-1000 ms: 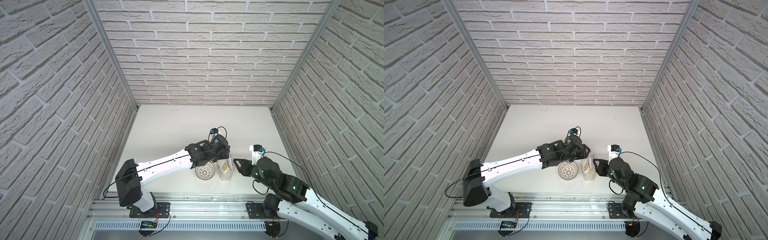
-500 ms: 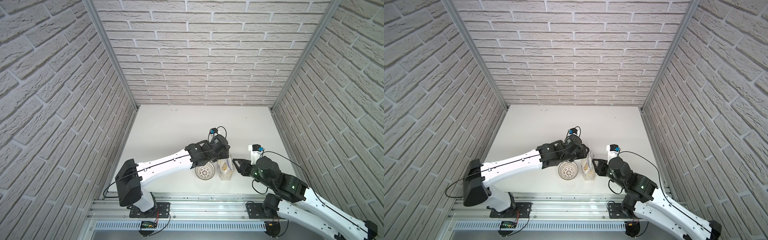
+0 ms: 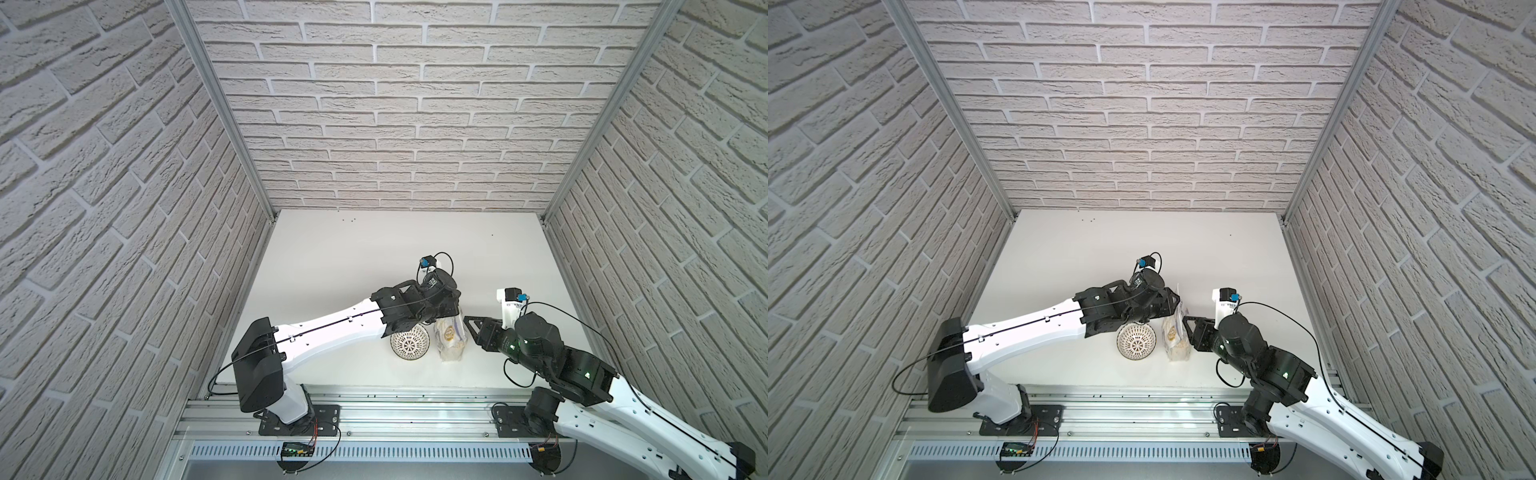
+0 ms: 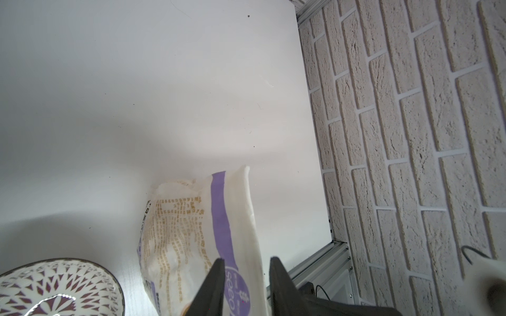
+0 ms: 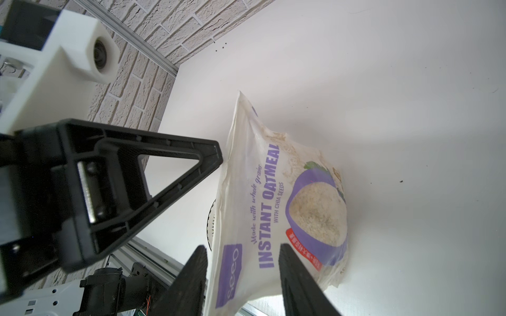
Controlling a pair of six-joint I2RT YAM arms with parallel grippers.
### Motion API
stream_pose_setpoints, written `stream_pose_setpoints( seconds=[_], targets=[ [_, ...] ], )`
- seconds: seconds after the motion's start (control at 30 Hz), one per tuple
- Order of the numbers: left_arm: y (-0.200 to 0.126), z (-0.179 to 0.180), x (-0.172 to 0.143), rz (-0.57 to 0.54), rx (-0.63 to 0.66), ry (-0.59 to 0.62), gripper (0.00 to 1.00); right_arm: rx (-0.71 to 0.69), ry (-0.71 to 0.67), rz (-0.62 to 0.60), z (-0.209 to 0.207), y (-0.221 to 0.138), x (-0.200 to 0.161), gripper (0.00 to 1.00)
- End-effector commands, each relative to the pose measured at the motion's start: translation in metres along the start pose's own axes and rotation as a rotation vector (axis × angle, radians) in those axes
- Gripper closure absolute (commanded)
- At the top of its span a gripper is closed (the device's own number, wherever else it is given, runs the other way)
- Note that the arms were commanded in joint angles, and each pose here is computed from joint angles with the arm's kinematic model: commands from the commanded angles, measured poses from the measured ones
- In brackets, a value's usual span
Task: Pour the oats into the breakfast bowl
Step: Open the oats bag at the center of the board.
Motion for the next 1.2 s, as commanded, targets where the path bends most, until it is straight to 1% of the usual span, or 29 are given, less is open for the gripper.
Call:
stream_pose_setpoints(
  seconds=[0.0,0.03,0.37,0.67,0.9,1.17],
  targets=[
    [0.003,-0.004,0.002,-0.019,-0.009,-0.003,0.71,0.052,0.007,-0.041,0.011,-0.004,0.010,0.54],
    [0.004,-0.003,0.001,-0.017,-0.006,-0.003,0.73,0.053,0.008,-0.041,0.011,-0.004,0.010,0.54],
    [0.003,-0.002,0.001,-0.023,0.006,-0.004,0.84,0.068,0.008,-0.039,0.018,0.000,0.013,0.54],
    [0.004,-0.002,0.000,-0.014,0.006,-0.005,0.85,0.047,0.005,-0.040,0.020,0.007,0.014,0.55],
    [0.003,-0.001,0.000,-0.011,0.010,-0.006,0.85,-0.029,0.003,-0.062,0.016,0.009,0.017,0.57],
    [0.004,-0.001,0.000,-0.011,0.011,-0.003,0.84,-0.040,-0.011,-0.053,0.019,0.013,0.018,0.58]
  ],
)
Point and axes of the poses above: each gripper's point midway between its finger pads, its own y axis out along the fingers, its own z axis along the line the jaws close on, x = y × z, the point moved 9 cm from there along -y, back along the fingers, and after that the axes turned 3 degrees about y, right-handed, at the moved point
